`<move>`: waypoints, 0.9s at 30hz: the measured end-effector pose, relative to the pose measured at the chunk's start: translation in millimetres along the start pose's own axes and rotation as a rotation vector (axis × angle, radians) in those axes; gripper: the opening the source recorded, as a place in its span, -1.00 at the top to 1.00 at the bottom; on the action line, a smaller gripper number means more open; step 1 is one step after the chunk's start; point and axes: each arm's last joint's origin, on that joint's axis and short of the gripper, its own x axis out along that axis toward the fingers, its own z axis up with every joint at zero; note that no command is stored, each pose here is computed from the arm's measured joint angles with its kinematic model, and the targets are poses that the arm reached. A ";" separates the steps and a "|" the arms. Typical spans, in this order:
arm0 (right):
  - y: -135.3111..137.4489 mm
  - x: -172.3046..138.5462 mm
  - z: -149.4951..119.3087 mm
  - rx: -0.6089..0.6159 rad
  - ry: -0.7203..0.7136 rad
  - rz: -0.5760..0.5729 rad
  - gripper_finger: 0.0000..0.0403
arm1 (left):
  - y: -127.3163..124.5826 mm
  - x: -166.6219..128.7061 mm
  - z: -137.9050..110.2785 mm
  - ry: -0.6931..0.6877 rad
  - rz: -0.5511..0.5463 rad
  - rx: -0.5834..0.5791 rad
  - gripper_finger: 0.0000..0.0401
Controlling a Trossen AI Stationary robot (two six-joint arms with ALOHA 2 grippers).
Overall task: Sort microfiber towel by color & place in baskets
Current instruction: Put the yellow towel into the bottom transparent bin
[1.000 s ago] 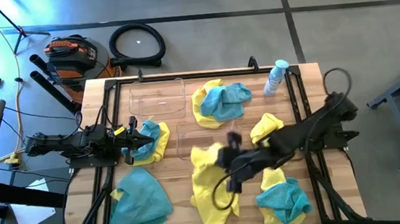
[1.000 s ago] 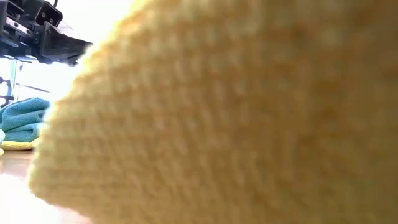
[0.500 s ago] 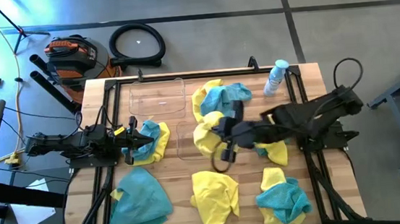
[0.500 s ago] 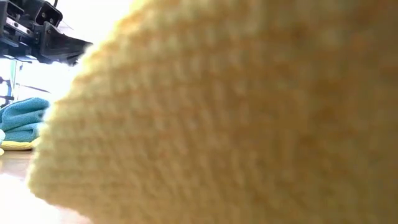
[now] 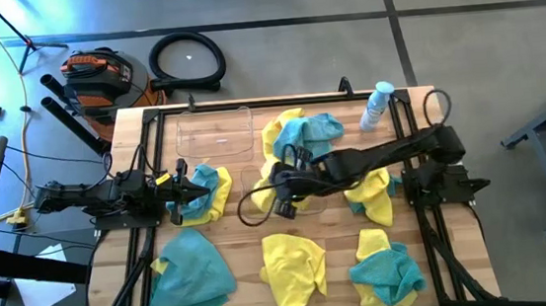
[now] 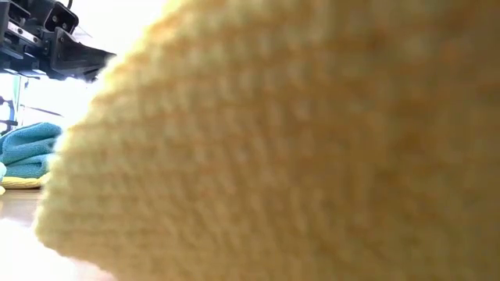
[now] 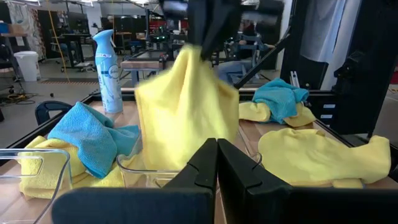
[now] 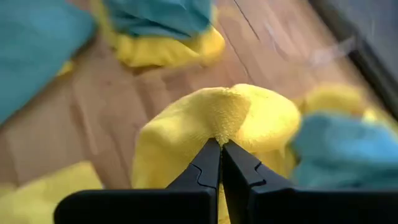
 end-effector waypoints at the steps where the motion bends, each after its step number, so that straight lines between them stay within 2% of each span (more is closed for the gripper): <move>1: -0.2 7.5 -1.6 0.061 0.022 -0.013 1.00 | 0.0 0.0 0.0 0.000 0.000 0.000 1.00; 7: 2.4 51.9 -11.3 0.426 0.157 -0.015 1.00 | 0.0 0.0 0.0 0.000 0.000 0.000 1.00; 12: 10.5 79.1 -22.7 0.629 0.223 -0.056 1.00 | 0.0 0.0 0.0 0.000 0.000 0.000 1.00; 20: 17.6 111.1 -38.6 0.762 0.297 -0.114 1.00 | 0.0 0.0 0.0 0.000 0.000 0.000 1.00; 27: 16.6 119.9 -41.6 0.763 0.313 -0.126 0.96 | 0.0 0.0 0.0 0.000 0.000 0.000 1.00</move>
